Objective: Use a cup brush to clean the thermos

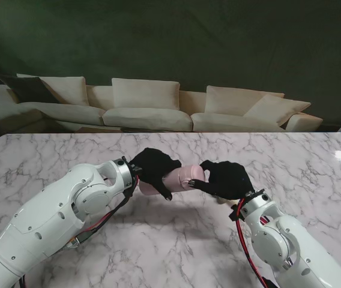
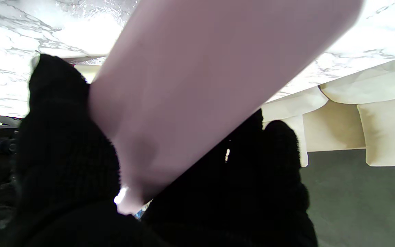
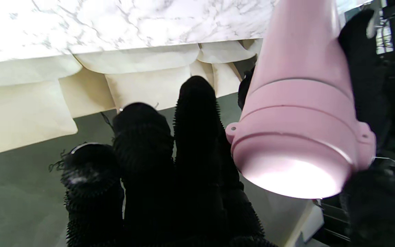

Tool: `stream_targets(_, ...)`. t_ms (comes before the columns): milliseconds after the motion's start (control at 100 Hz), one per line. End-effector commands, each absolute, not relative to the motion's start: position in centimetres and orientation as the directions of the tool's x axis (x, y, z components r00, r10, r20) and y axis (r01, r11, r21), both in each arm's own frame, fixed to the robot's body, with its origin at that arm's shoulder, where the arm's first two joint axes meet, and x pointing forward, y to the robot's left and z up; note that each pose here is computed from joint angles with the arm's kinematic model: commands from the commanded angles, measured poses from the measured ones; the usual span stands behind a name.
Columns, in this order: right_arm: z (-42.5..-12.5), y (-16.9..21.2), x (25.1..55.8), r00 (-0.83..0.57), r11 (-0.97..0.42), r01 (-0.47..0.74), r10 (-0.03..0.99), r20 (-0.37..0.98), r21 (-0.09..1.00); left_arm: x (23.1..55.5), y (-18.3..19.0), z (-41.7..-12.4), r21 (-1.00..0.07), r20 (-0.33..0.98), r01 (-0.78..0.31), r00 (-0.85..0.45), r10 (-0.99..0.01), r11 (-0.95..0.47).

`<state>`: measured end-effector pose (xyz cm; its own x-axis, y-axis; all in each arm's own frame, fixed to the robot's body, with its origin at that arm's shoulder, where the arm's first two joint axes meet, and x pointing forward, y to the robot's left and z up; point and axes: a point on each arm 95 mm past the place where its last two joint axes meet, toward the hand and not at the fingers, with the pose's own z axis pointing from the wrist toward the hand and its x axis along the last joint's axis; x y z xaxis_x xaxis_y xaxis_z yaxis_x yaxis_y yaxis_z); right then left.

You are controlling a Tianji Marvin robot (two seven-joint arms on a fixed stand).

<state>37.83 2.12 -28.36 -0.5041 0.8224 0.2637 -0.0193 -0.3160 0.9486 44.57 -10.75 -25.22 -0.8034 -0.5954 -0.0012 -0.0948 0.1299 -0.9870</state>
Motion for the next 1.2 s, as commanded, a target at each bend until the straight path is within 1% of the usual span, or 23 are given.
stream_targets(0,-28.8,3.0,36.8,-0.507,-0.331,0.023,0.809,0.297,0.943,44.6,-11.4,-24.5,-0.989,-0.002,-0.087,-0.812,-0.584,0.124)
stream_targets(80,-28.8,3.1,36.5,-0.489,-0.337,0.042,0.814,0.314,0.940,44.6,-11.5,-24.5,-0.988,-0.001,-0.090,-0.812,-0.583,0.127)
stream_targets(200,-28.5,3.1,35.9,-0.463,-0.328,0.031,0.833,0.304,0.944,44.6,-11.5,-24.6,-0.987,0.000,-0.093,-0.812,-0.584,0.129)
stream_targets(320,-28.1,2.3,35.3,-0.441,-0.201,-0.053,0.884,0.157,0.978,44.6,-11.5,-24.5,-0.988,-0.001,-0.091,-0.811,-0.585,0.128)
stream_targets(400,-27.7,1.8,34.9,-0.426,-0.175,-0.089,0.897,0.121,0.981,44.5,-11.4,-24.4,-0.988,-0.003,-0.088,-0.811,-0.585,0.126)
stream_targets(520,-27.2,1.0,34.4,-0.428,-0.211,-0.087,0.890,0.155,0.974,44.5,-11.3,-24.2,-0.989,-0.007,-0.080,-0.811,-0.585,0.123)
stream_targets(650,-26.6,0.4,34.1,-0.493,-0.228,-0.070,0.854,0.165,0.971,44.5,-11.2,-24.0,-0.989,-0.011,-0.076,-0.811,-0.584,0.124)
stream_targets(760,-26.2,0.9,33.9,-0.515,-0.270,-0.035,0.830,0.214,0.962,44.5,-11.2,-24.1,-0.989,-0.010,-0.076,-0.812,-0.583,0.124)
stream_targets(980,-26.0,2.3,34.3,-0.538,-0.299,-0.045,0.811,0.229,0.953,44.5,-11.5,-24.2,-0.989,-0.007,-0.080,-0.816,-0.579,0.125)
stream_targets(1190,-26.2,3.2,34.4,-0.523,-0.282,-0.059,0.826,0.211,0.958,44.6,-11.4,-24.3,-0.989,-0.004,-0.082,-0.812,-0.584,0.120)
